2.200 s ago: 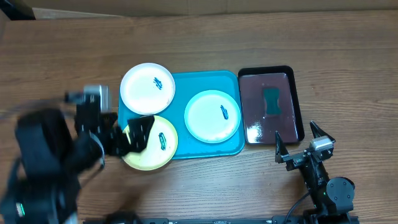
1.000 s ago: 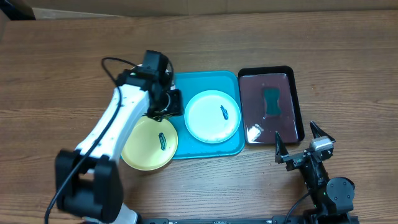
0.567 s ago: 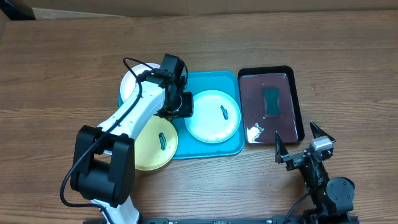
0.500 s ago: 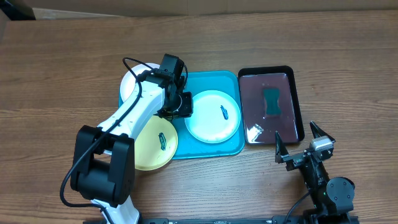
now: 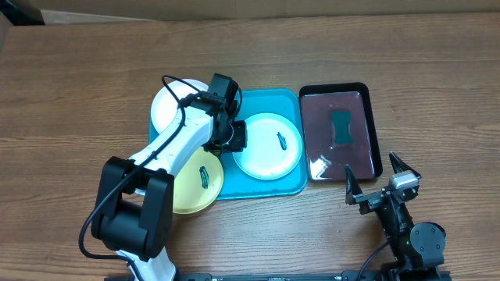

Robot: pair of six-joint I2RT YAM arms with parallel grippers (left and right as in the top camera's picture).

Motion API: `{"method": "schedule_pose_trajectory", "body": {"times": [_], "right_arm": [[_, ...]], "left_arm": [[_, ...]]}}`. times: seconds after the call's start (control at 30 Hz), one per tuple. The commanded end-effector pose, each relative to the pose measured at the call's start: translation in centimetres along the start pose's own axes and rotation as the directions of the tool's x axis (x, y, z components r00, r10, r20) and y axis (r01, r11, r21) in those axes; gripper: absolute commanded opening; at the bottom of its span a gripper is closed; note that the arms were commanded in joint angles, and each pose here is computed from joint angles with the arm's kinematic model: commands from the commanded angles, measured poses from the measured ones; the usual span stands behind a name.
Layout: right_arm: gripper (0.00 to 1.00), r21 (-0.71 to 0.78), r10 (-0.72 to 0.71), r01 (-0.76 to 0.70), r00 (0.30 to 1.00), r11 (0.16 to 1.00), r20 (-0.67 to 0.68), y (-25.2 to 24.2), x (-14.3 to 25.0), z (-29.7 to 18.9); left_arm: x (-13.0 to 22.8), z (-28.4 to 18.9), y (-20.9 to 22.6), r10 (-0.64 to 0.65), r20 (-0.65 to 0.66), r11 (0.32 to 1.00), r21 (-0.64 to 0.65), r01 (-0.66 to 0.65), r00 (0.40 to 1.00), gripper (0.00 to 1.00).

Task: Clean dirty plates on tray and stack at the side
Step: 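Move the left gripper to the white plate rim and grip it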

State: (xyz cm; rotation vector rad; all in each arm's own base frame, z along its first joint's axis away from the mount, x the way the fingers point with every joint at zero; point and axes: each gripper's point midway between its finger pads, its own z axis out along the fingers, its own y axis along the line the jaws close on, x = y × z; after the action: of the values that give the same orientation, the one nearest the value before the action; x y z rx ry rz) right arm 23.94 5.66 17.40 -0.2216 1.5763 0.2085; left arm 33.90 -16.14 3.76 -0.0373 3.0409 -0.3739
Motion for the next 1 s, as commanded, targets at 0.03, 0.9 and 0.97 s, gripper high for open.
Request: {"method": "schedule_pose_trajectory", "body": {"times": [0.03, 0.9, 0.97], "right_arm": [[1.00, 0.011, 0.001, -0.002, 1.000, 1.000, 0.003, -0.2, 0.2, 0.0], [1.00, 0.011, 0.002, -0.002, 1.000, 1.000, 0.003, -0.2, 0.2, 0.0], [1.00, 0.011, 0.002, -0.002, 1.000, 1.000, 0.003, -0.2, 0.2, 0.0]], "left_arm": [[0.7, 1.1, 1.0, -0.008, -0.013, 0.998, -0.062, 0.007, 1.000, 0.27], [0.3, 2.0, 2.3, -0.030, 0.037, 0.992, -0.122, 0.035, 0.999, 0.22], [0.3, 2.0, 2.2, -0.039, 0.037, 0.992, -0.121, 0.043, 0.999, 0.22]]}}
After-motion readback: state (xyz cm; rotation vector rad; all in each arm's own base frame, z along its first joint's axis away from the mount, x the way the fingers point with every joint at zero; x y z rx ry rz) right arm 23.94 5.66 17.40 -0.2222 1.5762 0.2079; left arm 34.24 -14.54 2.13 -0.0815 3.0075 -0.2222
